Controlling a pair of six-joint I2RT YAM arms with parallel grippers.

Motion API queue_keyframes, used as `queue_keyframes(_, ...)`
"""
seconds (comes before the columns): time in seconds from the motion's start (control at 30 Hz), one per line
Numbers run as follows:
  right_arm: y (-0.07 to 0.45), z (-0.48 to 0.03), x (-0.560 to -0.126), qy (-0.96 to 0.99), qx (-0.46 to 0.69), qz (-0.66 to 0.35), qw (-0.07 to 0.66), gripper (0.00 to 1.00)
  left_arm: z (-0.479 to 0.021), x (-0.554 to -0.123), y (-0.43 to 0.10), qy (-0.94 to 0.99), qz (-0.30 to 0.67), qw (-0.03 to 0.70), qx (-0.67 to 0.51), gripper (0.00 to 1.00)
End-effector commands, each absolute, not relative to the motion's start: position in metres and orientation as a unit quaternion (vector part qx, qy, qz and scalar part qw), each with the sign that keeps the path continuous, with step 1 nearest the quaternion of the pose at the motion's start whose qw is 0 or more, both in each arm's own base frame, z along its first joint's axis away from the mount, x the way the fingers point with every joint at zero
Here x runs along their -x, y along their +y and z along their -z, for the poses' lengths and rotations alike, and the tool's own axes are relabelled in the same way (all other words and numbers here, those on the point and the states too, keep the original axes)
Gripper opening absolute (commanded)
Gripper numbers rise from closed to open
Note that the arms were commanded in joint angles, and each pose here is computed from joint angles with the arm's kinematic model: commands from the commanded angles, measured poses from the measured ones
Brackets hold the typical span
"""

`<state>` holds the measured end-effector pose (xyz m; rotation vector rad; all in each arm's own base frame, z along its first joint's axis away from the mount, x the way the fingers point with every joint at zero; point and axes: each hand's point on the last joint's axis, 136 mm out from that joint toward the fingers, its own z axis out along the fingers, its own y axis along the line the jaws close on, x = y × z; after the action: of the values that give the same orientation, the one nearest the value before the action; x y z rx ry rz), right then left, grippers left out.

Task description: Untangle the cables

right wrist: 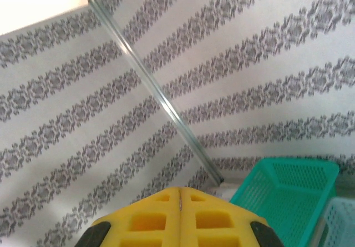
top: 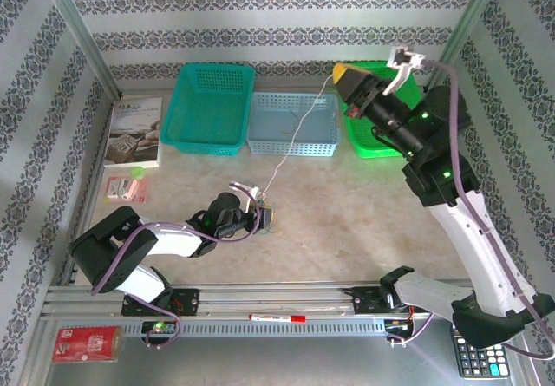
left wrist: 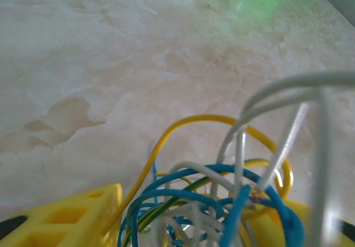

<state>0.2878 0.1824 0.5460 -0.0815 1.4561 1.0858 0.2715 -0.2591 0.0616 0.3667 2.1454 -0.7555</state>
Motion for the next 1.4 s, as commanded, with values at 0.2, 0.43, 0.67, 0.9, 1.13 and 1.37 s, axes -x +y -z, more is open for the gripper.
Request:
queue_keyframes(0.2, 0.146, -0.613, -0.279, 0.568, 0.011, -0.465, 0.679, 0.0, -0.058, -0.266, -0.262, 0.846, 0.314, 0.407, -0.141, 0.52)
queue_keyframes(0.43, 0.123, -0.655, -0.269, 0.53, 0.001, -0.464, 0.71, 0.0, -0.053, -0.263, -0.259, 0.848, 0.314, 0.405, -0.138, 0.5)
queue_keyframes(0.67, 0.123, -0.648, -0.284, 0.545, -0.002, -0.45, 0.708, 0.0, -0.066, -0.264, -0.263, 0.839, 0.332, 0.411, -0.131, 0.59)
queue_keyframes(0.9, 0.116, -0.605, -0.319, 0.585, -0.023, -0.405, 0.702, 0.0, -0.112, -0.268, -0.271, 0.816, 0.366, 0.432, -0.118, 1.0)
queue_keyframes(1.13, 0.118, -0.564, -0.36, 0.623, -0.028, -0.365, 0.691, 0.0, -0.164, -0.271, -0.266, 0.8, 0.369, 0.459, -0.109, 1.0)
queue_keyframes(1.37, 0.098, -0.54, -0.413, 0.646, -0.044, -0.297, 0.702, 0.0, -0.2, -0.271, -0.25, 0.793, 0.357, 0.486, -0.085, 1.0)
